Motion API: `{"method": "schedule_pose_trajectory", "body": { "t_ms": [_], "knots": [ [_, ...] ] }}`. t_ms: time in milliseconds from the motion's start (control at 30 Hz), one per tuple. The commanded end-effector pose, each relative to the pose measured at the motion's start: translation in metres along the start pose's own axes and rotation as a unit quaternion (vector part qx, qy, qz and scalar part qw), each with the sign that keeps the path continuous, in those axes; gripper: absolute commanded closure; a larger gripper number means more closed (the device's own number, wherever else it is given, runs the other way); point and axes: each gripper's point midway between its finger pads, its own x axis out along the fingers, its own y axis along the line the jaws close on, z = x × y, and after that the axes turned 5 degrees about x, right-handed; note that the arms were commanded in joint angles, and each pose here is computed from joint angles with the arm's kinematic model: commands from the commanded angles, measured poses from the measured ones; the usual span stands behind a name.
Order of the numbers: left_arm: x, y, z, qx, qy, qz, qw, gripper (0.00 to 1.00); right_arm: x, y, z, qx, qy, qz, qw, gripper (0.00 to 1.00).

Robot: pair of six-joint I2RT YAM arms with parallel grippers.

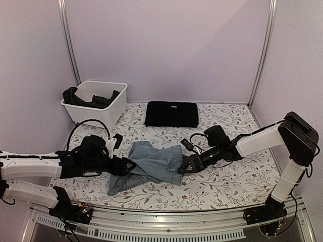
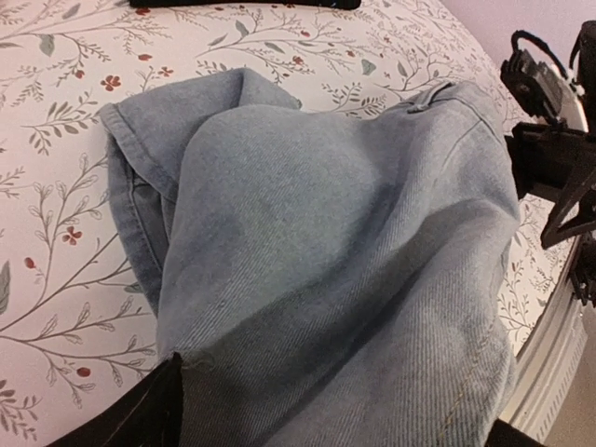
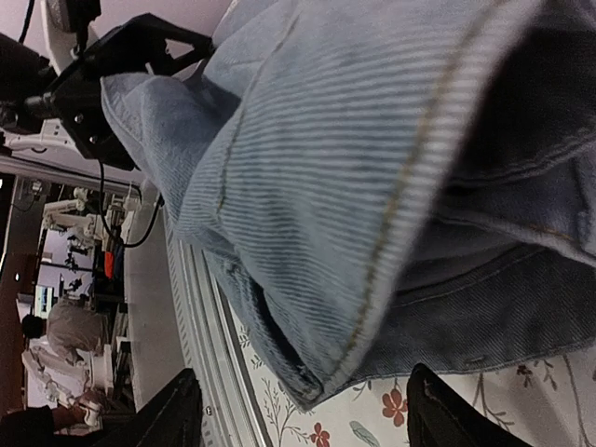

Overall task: Fold and stack the mixed laundry pile
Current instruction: Pick up the crumpled shorts from the center of the board.

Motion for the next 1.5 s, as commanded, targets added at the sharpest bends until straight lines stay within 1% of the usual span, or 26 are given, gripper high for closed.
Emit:
{"method": "schedule_pose_trajectory", "body": {
  "t_ms": [0,67,100,133,167,200,267,300,367,433,500,567,633,733,833,933,1000,1133,1200,1233,1300,1400,1467],
  "knots": [
    [-0.003,0.018,-0.009,-0.036,0.019,0.012,0.999,0.17,0.021,0.027,0.007,-0.016,0.011,0.054,0.998,0.40],
    [-0.005,0.022,-0.009,-0.049,0.018,0.014,0.999,0.16,0.016,0.037,0.017,-0.026,-0.002,0.057,0.998,0.56],
    [-0.006,0.022,-0.008,-0.053,0.015,0.011,0.998,0.15,0.010,0.044,0.026,-0.037,-0.014,0.054,0.998,0.67],
    [-0.007,0.022,-0.006,-0.055,0.013,0.007,0.998,0.15,0.003,0.048,0.033,-0.043,-0.023,0.048,0.998,0.79],
    [-0.008,0.022,-0.005,-0.057,0.011,0.006,0.998,0.15,-0.009,0.057,0.046,-0.058,-0.042,0.041,0.997,0.94],
    [-0.009,0.022,-0.002,-0.059,0.008,0.007,0.998,0.15,-0.022,0.058,0.059,-0.064,-0.062,0.026,0.996,1.00],
    [-0.011,0.021,0.002,-0.058,0.001,0.002,0.998,0.13,-0.057,0.059,0.085,-0.068,-0.109,-0.009,0.992,1.00],
    [-0.012,0.020,0.005,-0.056,-0.004,-0.001,0.998,0.12,-0.082,0.068,0.099,-0.080,-0.143,-0.020,0.986,1.00],
    [-0.012,0.015,0.010,-0.048,-0.011,-0.014,0.999,0.09,-0.129,0.075,0.127,-0.092,-0.207,-0.052,0.973,1.00],
    [-0.010,0.006,0.014,-0.039,-0.014,-0.037,0.998,0.06,-0.171,0.091,0.146,-0.115,-0.257,-0.073,0.957,1.00],
    [-0.007,-0.003,0.017,-0.025,-0.011,-0.054,0.998,0.04,-0.198,0.104,0.157,-0.130,-0.287,-0.087,0.945,1.00],
    [-0.004,-0.018,0.022,0.002,-0.016,-0.072,0.997,0.02,-0.215,0.114,0.164,-0.143,-0.302,-0.100,0.937,1.00],
    [0.002,-0.028,0.024,0.034,-0.015,-0.065,0.997,0.02,-0.223,0.117,0.169,-0.151,-0.310,-0.114,0.932,1.00],
    [0.006,-0.036,0.033,0.063,-0.021,-0.063,0.996,0.03,-0.229,0.113,0.169,-0.152,-0.311,-0.129,0.929,1.00],
    [0.005,-0.037,0.051,0.088,-0.059,-0.058,0.993,0.05,-0.229,0.111,0.166,-0.154,-0.306,-0.134,0.930,1.00],
    [0.008,-0.035,0.064,0.102,-0.086,-0.059,0.989,0.07,-0.229,0.110,0.163,-0.153,-0.303,-0.135,0.931,1.00],
    [0.016,-0.037,0.067,0.113,-0.090,-0.065,0.987,0.09,-0.230,0.111,0.163,-0.153,-0.303,-0.137,0.930,1.00],
    [0.040,-0.032,0.067,0.120,-0.095,-0.052,0.987,0.11,-0.237,0.119,0.166,-0.161,-0.310,-0.138,0.927,1.00],
    [0.054,-0.026,0.067,0.116,-0.102,-0.036,0.987,0.15,-0.241,0.127,0.168,-0.166,-0.314,-0.134,0.925,1.00],
    [0.057,-0.026,0.071,0.109,-0.115,-0.038,0.987,0.18,-0.242,0.131,0.169,-0.169,-0.317,-0.132,0.924,1.00],
    [0.067,-0.028,0.065,0.095,-0.123,-0.055,0.986,0.23,-0.246,0.138,0.170,-0.173,-0.321,-0.127,0.923,1.00],
    [0.069,-0.033,0.060,0.065,-0.156,-0.091,0.981,0.25,-0.249,0.149,0.171,-0.179,-0.321,-0.115,0.923,1.00],
    [0.075,-0.037,0.058,0.051,-0.166,-0.109,0.979,0.25,-0.250,0.154,0.173,-0.181,-0.321,-0.108,0.923,1.00]
  ]
}}
